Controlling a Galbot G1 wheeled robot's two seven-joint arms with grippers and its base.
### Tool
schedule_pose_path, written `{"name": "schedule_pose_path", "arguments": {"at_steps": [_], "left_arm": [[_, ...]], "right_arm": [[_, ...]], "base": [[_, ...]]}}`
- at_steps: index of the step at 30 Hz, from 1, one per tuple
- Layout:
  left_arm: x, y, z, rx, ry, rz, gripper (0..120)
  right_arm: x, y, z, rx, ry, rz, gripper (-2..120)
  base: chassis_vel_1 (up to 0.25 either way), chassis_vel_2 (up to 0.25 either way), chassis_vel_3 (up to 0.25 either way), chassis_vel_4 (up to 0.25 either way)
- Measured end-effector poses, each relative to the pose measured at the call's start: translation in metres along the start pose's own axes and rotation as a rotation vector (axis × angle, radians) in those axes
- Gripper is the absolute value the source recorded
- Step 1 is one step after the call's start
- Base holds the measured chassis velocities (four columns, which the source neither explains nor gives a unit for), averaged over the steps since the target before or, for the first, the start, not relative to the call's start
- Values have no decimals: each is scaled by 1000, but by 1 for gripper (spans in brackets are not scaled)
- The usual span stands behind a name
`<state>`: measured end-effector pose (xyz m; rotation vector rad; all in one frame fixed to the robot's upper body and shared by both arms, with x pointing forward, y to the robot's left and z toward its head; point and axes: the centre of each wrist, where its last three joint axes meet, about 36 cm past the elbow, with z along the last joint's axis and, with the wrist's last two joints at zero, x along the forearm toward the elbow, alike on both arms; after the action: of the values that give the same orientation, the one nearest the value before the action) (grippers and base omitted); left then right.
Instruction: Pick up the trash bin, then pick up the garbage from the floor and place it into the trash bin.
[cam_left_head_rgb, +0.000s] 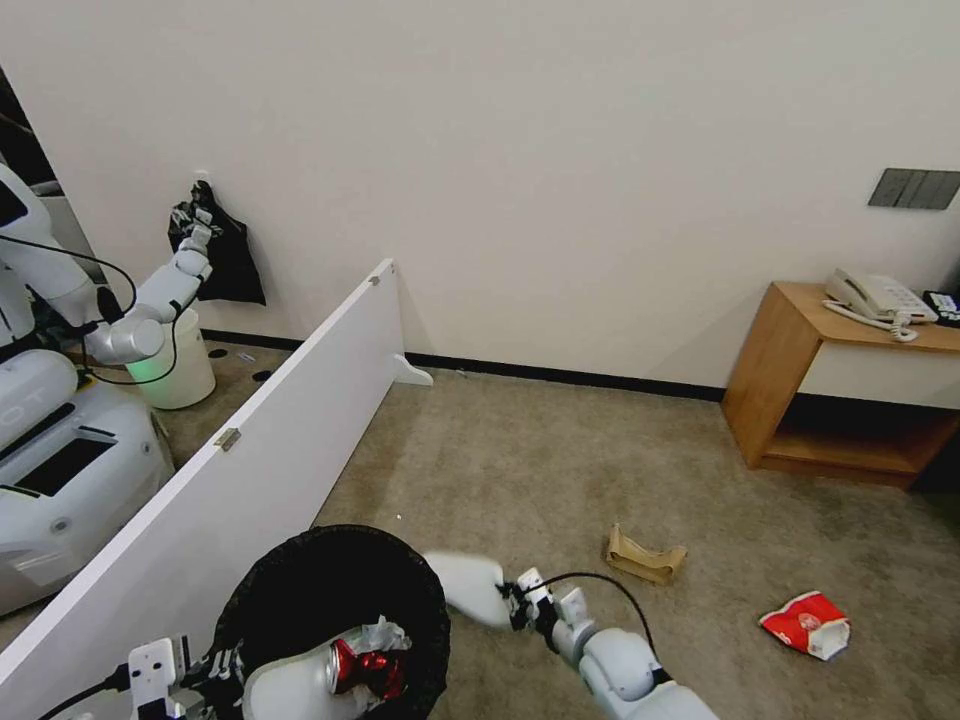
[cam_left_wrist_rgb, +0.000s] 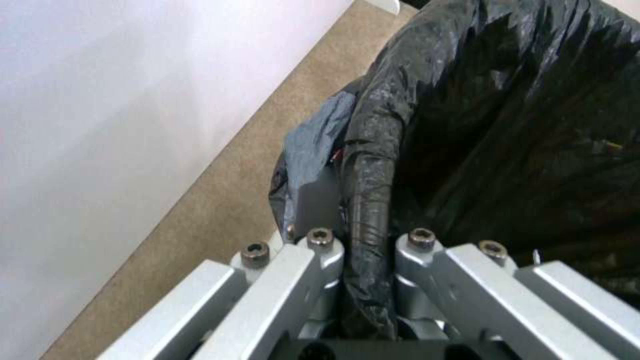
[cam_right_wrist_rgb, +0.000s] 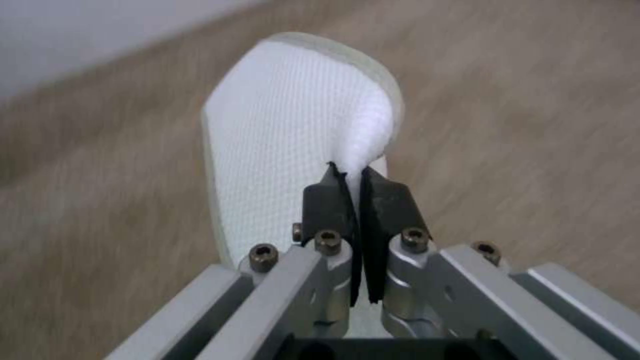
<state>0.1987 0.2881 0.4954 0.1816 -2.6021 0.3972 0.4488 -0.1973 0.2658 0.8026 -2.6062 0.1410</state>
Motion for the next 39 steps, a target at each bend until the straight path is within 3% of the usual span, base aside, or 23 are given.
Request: {"name": "schedule_pose_path", "arguments": {"at_steps": [12, 16, 21, 25, 27, 31, 33, 39], "left_arm": [[0, 0, 0, -5, 5, 7, 4], [0, 0, 0, -5, 8, 7, 4], [1, 0, -1, -5, 7, 10, 4], [1, 0, -1, -3, 10, 12, 4], [1, 1, -1, 1, 13, 14, 4], [2, 0, -1, 1, 14, 11, 4], [3, -1, -1, 0, 11, 10, 4], [4, -3, -2, -3, 6, 6, 4]], "right_arm": [[55, -43, -30, 19, -210, 37, 1], [83, -50, -55, 16, -357, 11, 1], [110, -43, -103, 26, -614, -186, 1], [119, -32, -123, 6, -699, -316, 1], [124, -17, -142, -7, -768, -450, 1], [127, -9, -153, 23, -787, -550, 1], [130, -1, -170, 79, -804, -648, 1], [136, 9, -202, 160, -848, -742, 1]], "base": [[0, 0, 0, 0], [0, 0, 0, 0], [0, 0, 0, 0], [0, 0, 0, 0], [0, 0, 0, 0], [0, 0, 0, 0], [0, 0, 0, 0], [0, 0, 0, 0]]}}
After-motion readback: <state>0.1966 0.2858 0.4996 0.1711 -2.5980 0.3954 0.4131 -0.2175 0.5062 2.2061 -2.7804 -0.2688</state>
